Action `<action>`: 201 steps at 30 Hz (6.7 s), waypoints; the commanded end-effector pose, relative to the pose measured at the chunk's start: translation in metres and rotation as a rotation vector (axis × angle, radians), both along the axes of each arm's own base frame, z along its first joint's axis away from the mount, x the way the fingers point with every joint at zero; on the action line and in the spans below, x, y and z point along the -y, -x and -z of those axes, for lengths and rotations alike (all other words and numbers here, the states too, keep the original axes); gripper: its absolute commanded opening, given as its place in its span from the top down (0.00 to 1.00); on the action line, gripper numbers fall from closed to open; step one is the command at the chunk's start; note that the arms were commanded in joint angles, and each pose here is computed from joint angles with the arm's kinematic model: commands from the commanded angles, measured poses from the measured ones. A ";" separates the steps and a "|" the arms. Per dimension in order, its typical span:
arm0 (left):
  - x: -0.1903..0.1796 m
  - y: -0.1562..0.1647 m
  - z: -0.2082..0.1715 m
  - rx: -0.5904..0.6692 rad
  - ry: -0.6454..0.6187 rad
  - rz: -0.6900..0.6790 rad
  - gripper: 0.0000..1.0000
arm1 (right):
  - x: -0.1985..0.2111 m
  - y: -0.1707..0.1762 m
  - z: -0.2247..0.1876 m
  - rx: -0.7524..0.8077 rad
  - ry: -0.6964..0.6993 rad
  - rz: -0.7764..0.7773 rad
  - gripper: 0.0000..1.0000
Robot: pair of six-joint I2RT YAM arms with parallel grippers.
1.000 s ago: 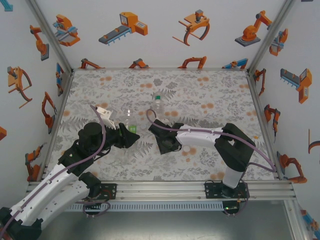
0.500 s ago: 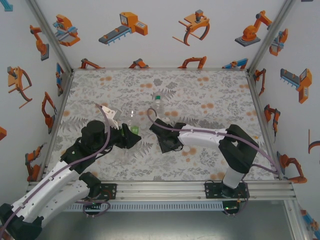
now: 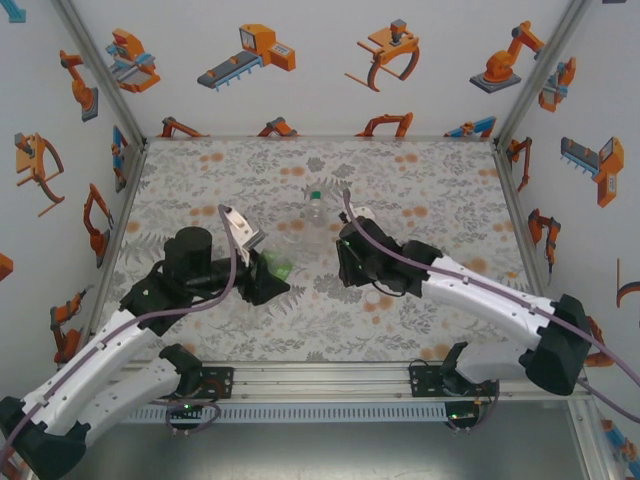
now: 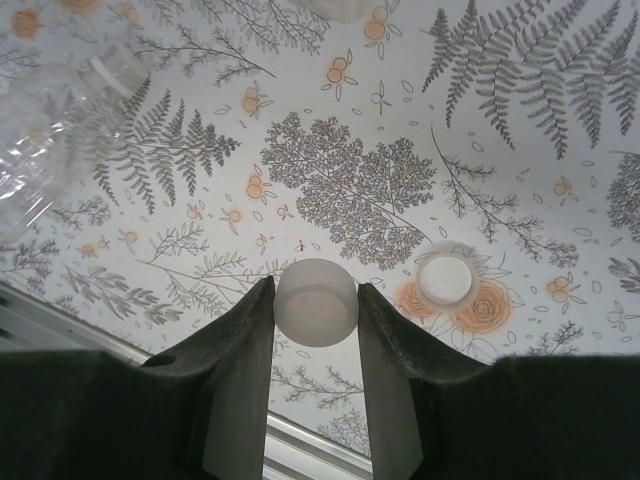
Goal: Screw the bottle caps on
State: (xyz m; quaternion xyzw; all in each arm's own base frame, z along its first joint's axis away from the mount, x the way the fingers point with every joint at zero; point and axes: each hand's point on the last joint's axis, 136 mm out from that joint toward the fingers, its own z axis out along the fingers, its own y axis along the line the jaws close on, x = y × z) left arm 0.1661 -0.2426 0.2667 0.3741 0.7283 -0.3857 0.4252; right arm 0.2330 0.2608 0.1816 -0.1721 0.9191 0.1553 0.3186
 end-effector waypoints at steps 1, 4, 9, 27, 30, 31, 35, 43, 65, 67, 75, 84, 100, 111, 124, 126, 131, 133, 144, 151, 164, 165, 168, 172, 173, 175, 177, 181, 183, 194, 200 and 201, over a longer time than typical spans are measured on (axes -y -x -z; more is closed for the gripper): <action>0.008 0.020 -0.008 0.094 -0.029 0.173 1.00 | 0.011 0.006 -0.014 0.056 0.024 -0.059 0.79; 0.013 0.026 -0.006 0.125 -0.052 0.245 1.00 | 0.012 0.011 -0.037 0.123 -0.011 -0.117 0.80; 0.021 0.036 0.000 0.187 -0.122 0.330 1.00 | 0.009 0.024 -0.075 0.251 -0.085 -0.254 0.82; 0.038 0.069 0.025 0.368 -0.328 0.533 1.00 | -0.004 0.137 -0.162 0.611 -0.412 -0.928 0.89; 0.042 0.072 0.025 0.367 -0.325 0.550 1.00 | -0.006 0.146 -0.161 0.662 -0.434 -0.996 0.89; 0.043 0.073 0.025 0.368 -0.326 0.557 1.00 | -0.006 0.146 -0.160 0.676 -0.431 -1.002 0.89; 0.046 0.077 0.025 0.373 -0.328 0.578 1.00 | -0.009 0.151 -0.155 0.706 -0.417 -1.065 0.90; 0.050 0.082 0.026 0.370 -0.321 0.612 1.00 | -0.016 0.148 -0.145 0.695 -0.416 -1.075 0.89; 0.058 0.085 0.023 0.371 -0.311 0.637 1.00 | -0.020 0.164 -0.139 0.641 -0.487 -1.145 0.90; 0.058 0.085 0.023 0.370 -0.312 0.634 1.00 | -0.021 0.164 -0.139 0.640 -0.492 -1.150 0.90; 0.060 0.086 0.019 0.378 -0.295 0.636 1.00 | -0.020 0.157 -0.135 0.646 -0.458 -1.109 0.92; 0.061 0.090 0.013 0.388 -0.263 0.649 1.00 | -0.017 0.150 -0.128 0.646 -0.421 -1.067 0.93; 0.067 0.087 0.011 0.394 -0.247 0.637 1.00 | -0.018 0.160 -0.127 0.621 -0.455 -1.112 0.95; 0.067 0.100 0.003 0.387 -0.178 0.686 1.00 | -0.023 0.157 -0.125 0.631 -0.440 -1.110 0.96; 0.066 0.111 0.000 0.335 -0.156 0.743 1.00 | -0.034 0.163 -0.123 0.643 -0.406 -1.196 1.00; 0.066 0.111 -0.001 0.331 -0.150 0.735 1.00 | -0.037 0.163 -0.122 0.643 -0.398 -1.210 1.00; 0.068 0.107 -0.007 0.298 -0.122 0.703 1.00 | -0.041 0.166 -0.121 0.655 -0.389 -1.225 1.00; 0.069 0.106 -0.006 0.304 -0.118 0.699 1.00 | -0.041 0.168 -0.120 0.649 -0.396 -1.232 1.00; 0.069 0.101 -0.011 0.380 -0.096 0.671 1.00 | -0.038 0.165 -0.123 0.588 -0.473 -1.121 1.00; 0.069 0.095 -0.009 0.420 -0.110 0.639 1.00 | -0.045 0.146 -0.125 0.382 -0.573 -0.899 1.00; 0.079 0.060 -0.002 0.524 -0.129 0.471 1.00 | -0.012 0.063 -0.059 -0.307 -0.781 0.262 1.00; 0.080 0.057 -0.002 0.531 -0.128 0.460 1.00 | -0.010 0.061 -0.058 -0.326 -0.810 0.301 1.00; 0.081 0.053 0.001 0.535 -0.135 0.441 1.00 | -0.011 0.057 -0.062 -0.348 -0.887 0.347 1.00; 0.080 0.053 0.006 0.529 -0.146 0.442 1.00 | -0.018 0.058 -0.066 -0.355 -0.859 0.319 1.00; 0.079 0.054 0.006 0.531 -0.147 0.445 1.00 | -0.020 0.058 -0.066 -0.354 -0.852 0.310 1.00; 0.078 0.055 0.008 0.528 -0.149 0.452 1.00 | -0.022 0.058 -0.067 -0.346 -0.841 0.296 0.98; 0.077 0.056 0.008 0.528 -0.153 0.456 1.00 | -0.022 0.056 -0.069 -0.319 -0.818 0.284 0.90; 0.076 0.058 0.011 0.519 -0.156 0.465 1.00 | -0.018 0.054 -0.084 -0.243 -0.794 0.240 0.72; 0.075 0.060 0.011 0.513 -0.154 0.470 1.00 | -0.017 0.053 -0.092 -0.200 -0.780 0.205 0.64; 0.071 0.067 0.015 0.483 -0.163 0.501 1.00 | 0.004 0.059 -0.146 0.115 -0.608 -0.035 0.30; 0.067 0.079 0.018 0.429 -0.169 0.556 1.00 | 0.006 0.086 -0.184 0.338 -0.473 -0.364 0.34; 0.066 0.081 0.019 0.417 -0.172 0.568 1.00 | 0.005 0.095 -0.189 0.375 -0.453 -0.448 0.34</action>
